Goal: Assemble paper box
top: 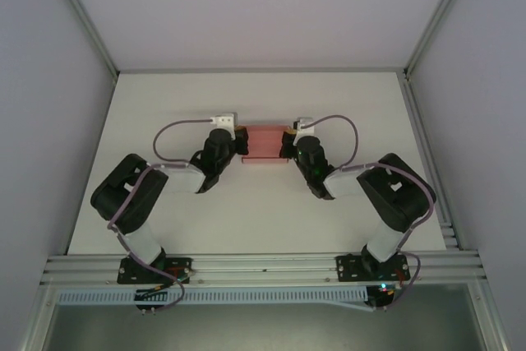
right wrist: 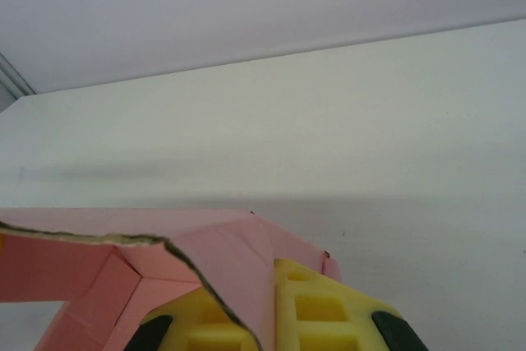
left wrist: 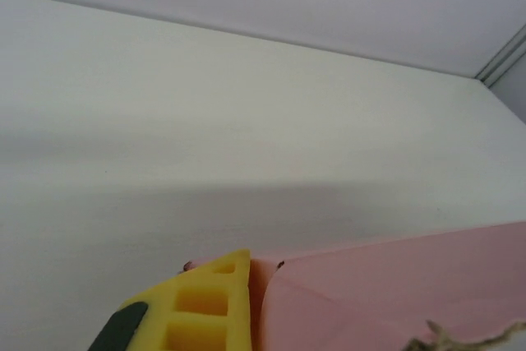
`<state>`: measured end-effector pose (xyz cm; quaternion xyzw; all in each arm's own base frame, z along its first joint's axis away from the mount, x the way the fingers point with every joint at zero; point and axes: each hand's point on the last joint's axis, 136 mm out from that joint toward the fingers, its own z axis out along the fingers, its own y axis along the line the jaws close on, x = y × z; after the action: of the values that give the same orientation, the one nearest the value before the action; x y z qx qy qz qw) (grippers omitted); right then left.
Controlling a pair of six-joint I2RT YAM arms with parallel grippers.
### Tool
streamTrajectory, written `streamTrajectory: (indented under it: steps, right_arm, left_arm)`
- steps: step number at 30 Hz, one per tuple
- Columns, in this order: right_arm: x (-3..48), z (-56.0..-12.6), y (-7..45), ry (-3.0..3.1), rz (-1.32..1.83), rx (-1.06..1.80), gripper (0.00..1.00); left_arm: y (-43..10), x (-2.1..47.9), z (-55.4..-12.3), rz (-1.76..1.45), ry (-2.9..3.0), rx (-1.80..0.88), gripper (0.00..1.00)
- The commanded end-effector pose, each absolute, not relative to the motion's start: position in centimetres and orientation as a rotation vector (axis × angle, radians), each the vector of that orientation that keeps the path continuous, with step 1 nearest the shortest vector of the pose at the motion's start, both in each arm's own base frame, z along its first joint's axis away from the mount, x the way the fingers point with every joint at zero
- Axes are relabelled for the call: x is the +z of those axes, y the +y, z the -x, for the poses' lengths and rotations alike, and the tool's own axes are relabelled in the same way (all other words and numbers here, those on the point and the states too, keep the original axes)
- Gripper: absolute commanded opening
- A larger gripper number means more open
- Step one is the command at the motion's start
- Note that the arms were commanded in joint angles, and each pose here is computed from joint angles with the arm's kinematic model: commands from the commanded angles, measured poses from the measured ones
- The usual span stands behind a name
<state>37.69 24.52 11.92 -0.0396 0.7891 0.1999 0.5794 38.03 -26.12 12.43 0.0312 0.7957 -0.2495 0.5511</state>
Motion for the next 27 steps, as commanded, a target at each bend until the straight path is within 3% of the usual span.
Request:
streamTrajectory:
  steps: [1, 5, 10, 18, 23, 27]
  right_arm:
    - [10.5, -36.2, 24.3, 1.854, 0.111, 0.436, 0.00]
    - [10.2, -35.3, 23.9, 1.832, 0.155, 0.375, 0.00]
    - [9.2, -34.5, 23.4, 1.875, 0.212, 0.289, 0.00]
    - [7.8, -34.1, 22.6, 1.935, 0.223, 0.189, 0.00]
    - [7.3, -33.8, 23.1, 1.943, 0.250, 0.179, 0.00]
    - [6.6, -33.0, 23.9, 1.954, 0.320, 0.116, 0.00]
  left_arm:
    - [-27.9, 13.7, -35.3, -0.154, 1.787, -0.789, 0.19]
    - [-26.8, 13.9, -33.7, -0.181, 1.765, -0.789, 0.41]
    - [-26.3, 14.7, -32.9, -0.251, 1.829, -0.716, 0.99]
    - [-21.2, 15.0, -31.1, -0.140, 1.990, -0.513, 1.00]
    - [-20.1, 19.9, -29.9, -0.056, 1.956, -0.581, 1.00]
    - [-18.3, 22.0, -31.3, 0.141, 2.026, -0.544, 1.00]
